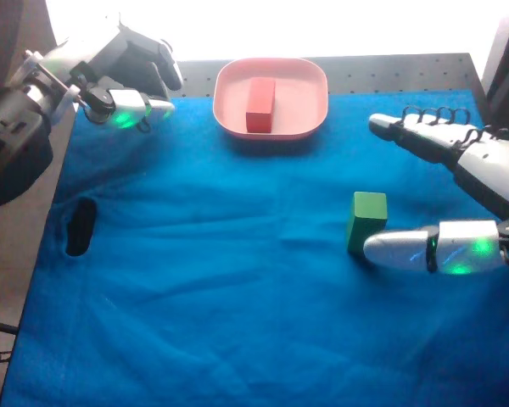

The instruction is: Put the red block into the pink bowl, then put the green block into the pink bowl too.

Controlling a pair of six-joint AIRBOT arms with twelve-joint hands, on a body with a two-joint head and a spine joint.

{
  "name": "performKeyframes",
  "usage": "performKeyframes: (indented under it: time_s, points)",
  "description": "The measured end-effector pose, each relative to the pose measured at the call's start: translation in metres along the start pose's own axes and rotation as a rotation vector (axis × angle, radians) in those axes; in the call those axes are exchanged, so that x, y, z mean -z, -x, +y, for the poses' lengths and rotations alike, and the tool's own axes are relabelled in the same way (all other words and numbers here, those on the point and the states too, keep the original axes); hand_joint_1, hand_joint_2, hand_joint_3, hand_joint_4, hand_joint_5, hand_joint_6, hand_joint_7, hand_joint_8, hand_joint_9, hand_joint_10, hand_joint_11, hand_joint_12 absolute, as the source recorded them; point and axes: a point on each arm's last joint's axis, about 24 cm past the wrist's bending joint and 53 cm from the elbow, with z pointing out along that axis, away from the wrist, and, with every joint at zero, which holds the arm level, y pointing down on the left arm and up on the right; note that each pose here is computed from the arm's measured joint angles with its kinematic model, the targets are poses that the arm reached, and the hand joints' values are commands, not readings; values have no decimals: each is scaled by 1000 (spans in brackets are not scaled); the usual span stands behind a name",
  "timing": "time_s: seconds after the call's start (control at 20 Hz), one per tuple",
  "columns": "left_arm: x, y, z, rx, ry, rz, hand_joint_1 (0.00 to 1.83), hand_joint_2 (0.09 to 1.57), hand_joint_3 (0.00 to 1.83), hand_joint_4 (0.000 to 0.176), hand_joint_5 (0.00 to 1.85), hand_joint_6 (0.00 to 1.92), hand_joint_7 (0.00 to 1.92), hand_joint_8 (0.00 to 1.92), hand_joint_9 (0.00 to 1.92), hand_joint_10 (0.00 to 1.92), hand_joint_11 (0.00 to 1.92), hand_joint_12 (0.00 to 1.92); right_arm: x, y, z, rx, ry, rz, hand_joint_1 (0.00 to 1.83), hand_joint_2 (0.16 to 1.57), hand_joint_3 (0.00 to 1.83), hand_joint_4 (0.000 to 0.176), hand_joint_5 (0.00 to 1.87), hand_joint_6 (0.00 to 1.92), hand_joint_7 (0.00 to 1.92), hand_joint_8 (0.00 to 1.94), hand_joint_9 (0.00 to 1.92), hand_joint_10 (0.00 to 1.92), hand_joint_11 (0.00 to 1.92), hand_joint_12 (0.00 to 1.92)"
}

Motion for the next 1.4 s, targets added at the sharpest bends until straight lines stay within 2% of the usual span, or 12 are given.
performKeyframes:
  time_s: [0.1, 0.15, 0.45, 0.5, 0.6, 0.7, 0.85, 1.0, 1.1, 1.2, 1.25, 1.4]
  points:
    - [1, -2, 3, -2, 7, 4, 1371, 1016, 0, 0, 983, 61, 1177, 675, 1223, 36, 713, 1125, 1, 0, -1, 3, 0, -1, 559, 655, 0, 71, 194, 7, 251, 7, 188, 10, 166, 100]
    - [1, -2, 4, -2, 8, 4, 1175, 958, 0, 0, 997, 8, 1123, 335, 1224, 31, 694, 1205, 1, -1, -1, 2, 1, -1, 570, 666, 0, 43, 198, 7, 262, 9, 208, 15, 194, 115]
    - [4, -3, 2, 0, 5, 11, 1382, 988, 1, 0, 985, 0, 1250, 544, 1245, 18, 726, 1025, 1, -6, 0, -3, 5, 2, 561, 704, 7, 12, 225, 12, 279, 10, 259, 22, 273, 164]
    - [5, 1, 2, 0, 6, 8, 1380, 991, 0, 0, 987, 1, 1240, 561, 1241, 14, 709, 1080, 0, -6, 0, -4, 5, 3, 555, 713, 2, 30, 230, 10, 280, 7, 276, 5, 248, 247]
    - [9, 12, 1, -15, 8, -5, 1165, 924, 0, 0, 899, 0, 1090, 103, 1183, 6, 711, 1067, 1, -9, -2, -8, 4, 4, 571, 718, 0, 37, 277, 0, 303, 0, 291, 0, 167, 442]
    - [10, 19, -4, -21, 0, -16, 1073, 904, 0, 0, 802, 0, 1010, 17, 1055, 0, 606, 1059, 2, -13, -5, -7, -3, 12, 581, 716, 0, 18, 298, 6, 321, 6, 296, 2, 155, 471]
    - [16, 27, -20, -24, -37, -37, 1058, 917, 1, 0, 578, 0, 713, 0, 805, 0, 420, 940, 3, -14, -6, -12, -4, 11, 595, 723, 2, 14, 319, 11, 338, 10, 306, 8, 162, 474]
    - [25, 40, -33, -31, -73, -69, 1081, 893, 0, 37, 518, 0, 594, 0, 663, 0, 173, 1125, 3, -14, -7, -18, -11, 7, 630, 741, 4, 0, 374, 7, 383, 7, 351, 9, 234, 479]
    - [35, 55, -38, -30, -99, -110, 1002, 855, 0, 79, 439, 1, 453, 2, 494, 3, 119, 881, 4, -15, -9, -17, -13, 8, 672, 750, 1, 0, 411, 5, 433, 6, 391, 8, 266, 475]
    - [43, 60, -40, -34, -103, -129, 938, 817, 1, 82, 402, 2, 398, 3, 414, 0, 130, 662, 4, -15, -10, -20, -17, 6, 698, 756, 2, 0, 435, 10, 461, 11, 446, 24, 331, 496]
    - [53, 63, -41, -53, -116, -140, 915, 805, 0, 42, 344, 0, 374, 0, 368, 0, 89, 623, 4, -16, -10, -23, -17, 4, 698, 770, 0, 0, 450, 1, 492, 0, 491, 1, 409, 430]
    - [68, 65, -40, -61, -123, -151, 889, 776, 0, 62, 348, 6, 385, 6, 376, 4, 102, 626, 4, -16, -10, -26, -15, 0, 703, 768, 0, 0, 463, 5, 505, 4, 513, 7, 447, 426]
